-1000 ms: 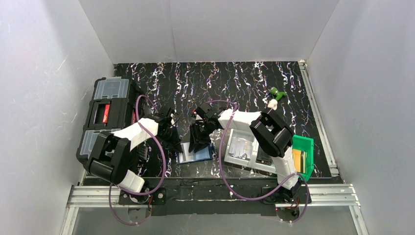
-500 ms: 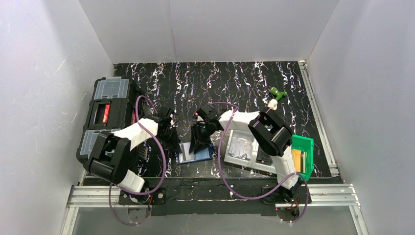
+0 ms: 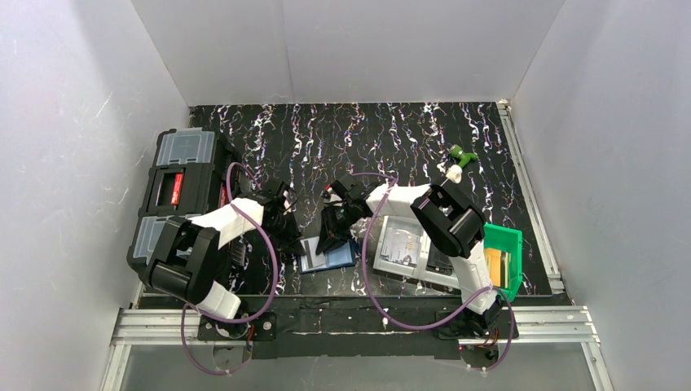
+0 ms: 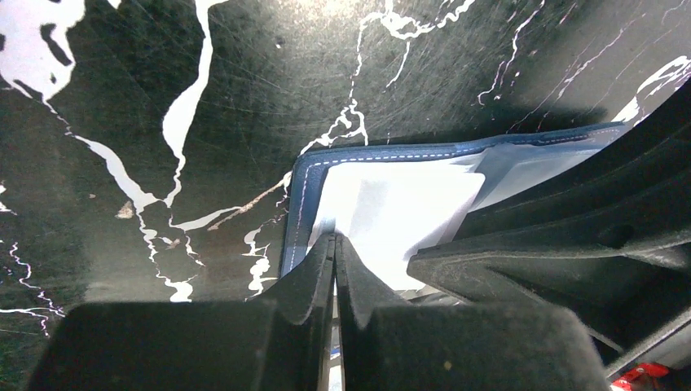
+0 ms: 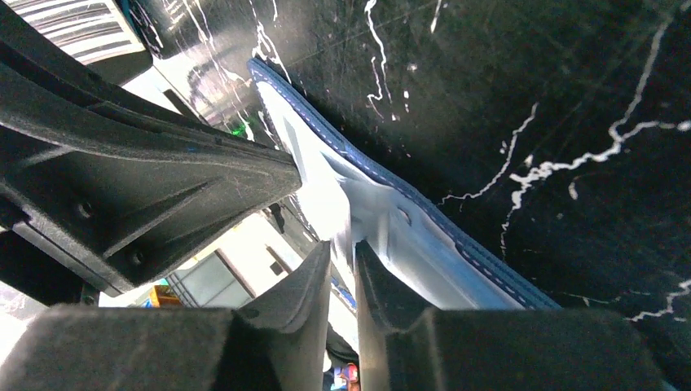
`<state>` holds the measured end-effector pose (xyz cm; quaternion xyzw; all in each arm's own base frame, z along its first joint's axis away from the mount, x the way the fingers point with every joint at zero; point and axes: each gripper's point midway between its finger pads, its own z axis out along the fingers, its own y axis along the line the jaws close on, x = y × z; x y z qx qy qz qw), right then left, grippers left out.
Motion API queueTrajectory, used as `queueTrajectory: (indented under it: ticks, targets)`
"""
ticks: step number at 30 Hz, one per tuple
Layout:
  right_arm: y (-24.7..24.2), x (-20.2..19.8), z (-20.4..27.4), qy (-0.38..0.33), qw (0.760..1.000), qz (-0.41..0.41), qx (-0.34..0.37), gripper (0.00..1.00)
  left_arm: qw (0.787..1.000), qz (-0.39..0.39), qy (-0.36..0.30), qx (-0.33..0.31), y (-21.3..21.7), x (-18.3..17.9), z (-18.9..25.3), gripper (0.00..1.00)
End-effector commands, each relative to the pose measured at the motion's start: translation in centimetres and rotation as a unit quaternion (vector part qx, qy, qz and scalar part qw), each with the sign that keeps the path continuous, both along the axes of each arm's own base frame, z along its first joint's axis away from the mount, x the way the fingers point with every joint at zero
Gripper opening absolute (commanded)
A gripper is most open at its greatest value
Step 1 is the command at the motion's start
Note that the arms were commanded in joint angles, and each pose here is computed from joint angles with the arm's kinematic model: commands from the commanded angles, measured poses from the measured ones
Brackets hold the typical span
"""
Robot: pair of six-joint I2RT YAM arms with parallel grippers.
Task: Take the credit cards out of the card holder
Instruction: Remove the credit card from the card holder.
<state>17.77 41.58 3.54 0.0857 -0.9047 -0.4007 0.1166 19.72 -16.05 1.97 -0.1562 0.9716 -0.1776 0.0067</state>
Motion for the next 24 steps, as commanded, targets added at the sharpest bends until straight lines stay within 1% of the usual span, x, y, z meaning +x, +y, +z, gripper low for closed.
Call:
queueTrajectory:
  ticks: [1,3,9,17,24]
  targets:
    - [0.5,-0.4,0.3,0.010,1.000,0.003,0.023,0.23,0.999,0.000,0.027,0.033,0.8,-1.4,-2.1,0.00]
    - [0.3,-0.4,0.1,0.012,1.000,0.000,0.022,0.21,0.999,0.003,0.029,0.041,1.1,-1.5,-2.2,0.00]
    - [-0.6,-0.2,-0.4,0.020,0.999,-0.015,0.026,0.22,0.996,0.004,0.038,0.074,2.3,-2.0,-2.5,0.00]
    - [-0.7,-0.2,-0.2,0.027,0.999,-0.025,0.037,0.22,0.996,0.008,0.047,0.080,2.4,-2.0,-2.8,0.00]
    - [-0.9,0.2,0.0,0.024,0.998,-0.034,0.040,0.13,0.995,0.008,0.043,0.089,2.7,-2.0,-2.5,0.00]
